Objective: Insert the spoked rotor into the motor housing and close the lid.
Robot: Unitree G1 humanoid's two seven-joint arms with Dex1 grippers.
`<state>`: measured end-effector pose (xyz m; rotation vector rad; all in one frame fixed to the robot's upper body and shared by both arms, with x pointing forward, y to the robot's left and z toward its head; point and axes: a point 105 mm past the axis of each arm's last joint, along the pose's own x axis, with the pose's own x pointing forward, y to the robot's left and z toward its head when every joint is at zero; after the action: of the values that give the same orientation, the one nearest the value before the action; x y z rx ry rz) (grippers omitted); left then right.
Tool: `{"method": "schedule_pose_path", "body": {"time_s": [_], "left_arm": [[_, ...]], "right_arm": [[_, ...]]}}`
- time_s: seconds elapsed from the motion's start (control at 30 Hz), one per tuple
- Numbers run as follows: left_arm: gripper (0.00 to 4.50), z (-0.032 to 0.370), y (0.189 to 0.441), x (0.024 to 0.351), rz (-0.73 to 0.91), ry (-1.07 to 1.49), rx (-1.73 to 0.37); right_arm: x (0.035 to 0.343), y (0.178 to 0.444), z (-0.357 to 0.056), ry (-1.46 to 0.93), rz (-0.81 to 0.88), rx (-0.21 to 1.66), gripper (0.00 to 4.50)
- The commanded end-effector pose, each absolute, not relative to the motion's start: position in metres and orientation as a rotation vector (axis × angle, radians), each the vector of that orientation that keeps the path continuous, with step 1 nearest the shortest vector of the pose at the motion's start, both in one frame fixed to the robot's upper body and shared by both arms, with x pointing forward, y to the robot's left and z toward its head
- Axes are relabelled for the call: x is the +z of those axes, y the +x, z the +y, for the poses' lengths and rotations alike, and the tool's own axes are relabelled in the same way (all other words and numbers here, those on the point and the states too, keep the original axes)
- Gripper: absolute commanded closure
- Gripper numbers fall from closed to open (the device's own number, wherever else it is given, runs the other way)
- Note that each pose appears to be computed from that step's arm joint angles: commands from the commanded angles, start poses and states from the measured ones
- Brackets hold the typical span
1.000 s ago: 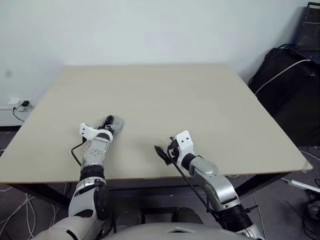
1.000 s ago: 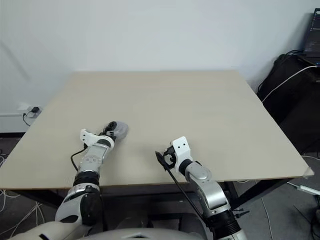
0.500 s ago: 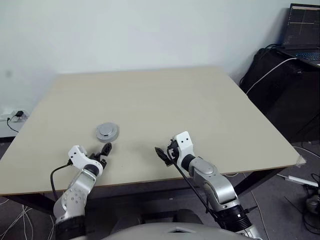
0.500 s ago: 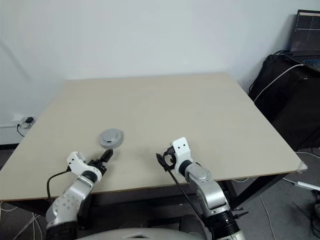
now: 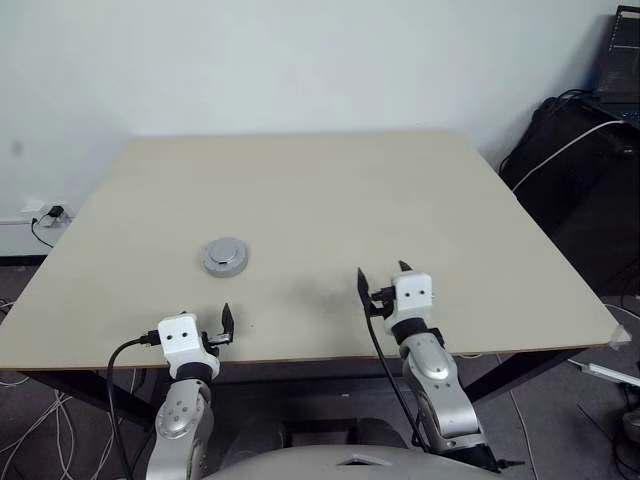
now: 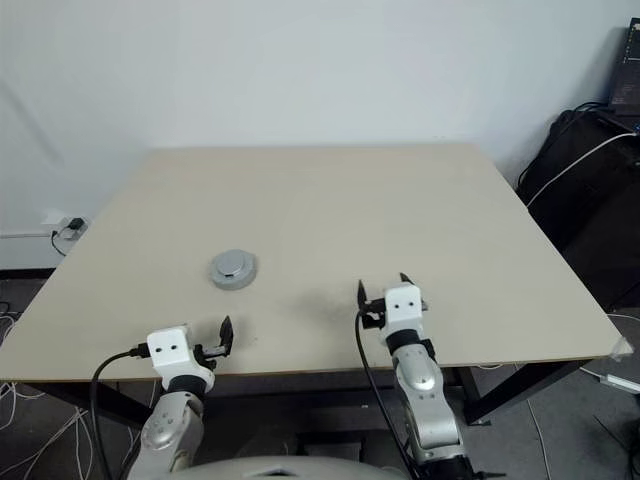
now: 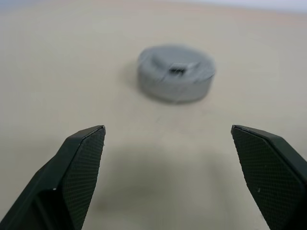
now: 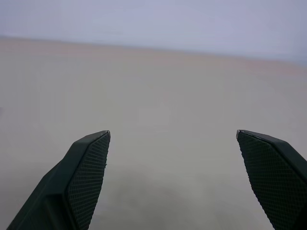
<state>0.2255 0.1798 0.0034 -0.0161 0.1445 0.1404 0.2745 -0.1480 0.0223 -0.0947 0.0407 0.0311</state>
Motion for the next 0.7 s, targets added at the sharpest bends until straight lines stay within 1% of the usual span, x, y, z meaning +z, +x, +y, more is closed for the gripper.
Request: {"method": "schedule_pose_path", "body": {"time_s": [0.03,0.17,0.23,0.43,0.7], "left_arm": [[0.05,0.173,0.232,0.022,0.023,0.033,0.134],[0.05,0.172,0.235,0.03,-0.053,0.062,0.144],[0.05,0.171,0.236,0.031,-0.069,0.053,0.145],[0.05,0.161,0.239,0.034,-0.097,-0.009,0.074],[0.05,0.157,0.239,0.035,-0.087,-0.063,0.035]], "right_arm": [[0.029,0.265,-0.169,-0.127,-0.038,-0.1,0.0],[0.024,0.253,-0.172,-0.141,-0.041,-0.156,0.0],[0.023,0.251,-0.17,-0.125,-0.043,-0.162,0.0],[0.022,0.257,-0.166,0.01,-0.004,-0.111,0.0],[0.022,0.262,-0.16,0.061,0.019,-0.058,0.0]]}}
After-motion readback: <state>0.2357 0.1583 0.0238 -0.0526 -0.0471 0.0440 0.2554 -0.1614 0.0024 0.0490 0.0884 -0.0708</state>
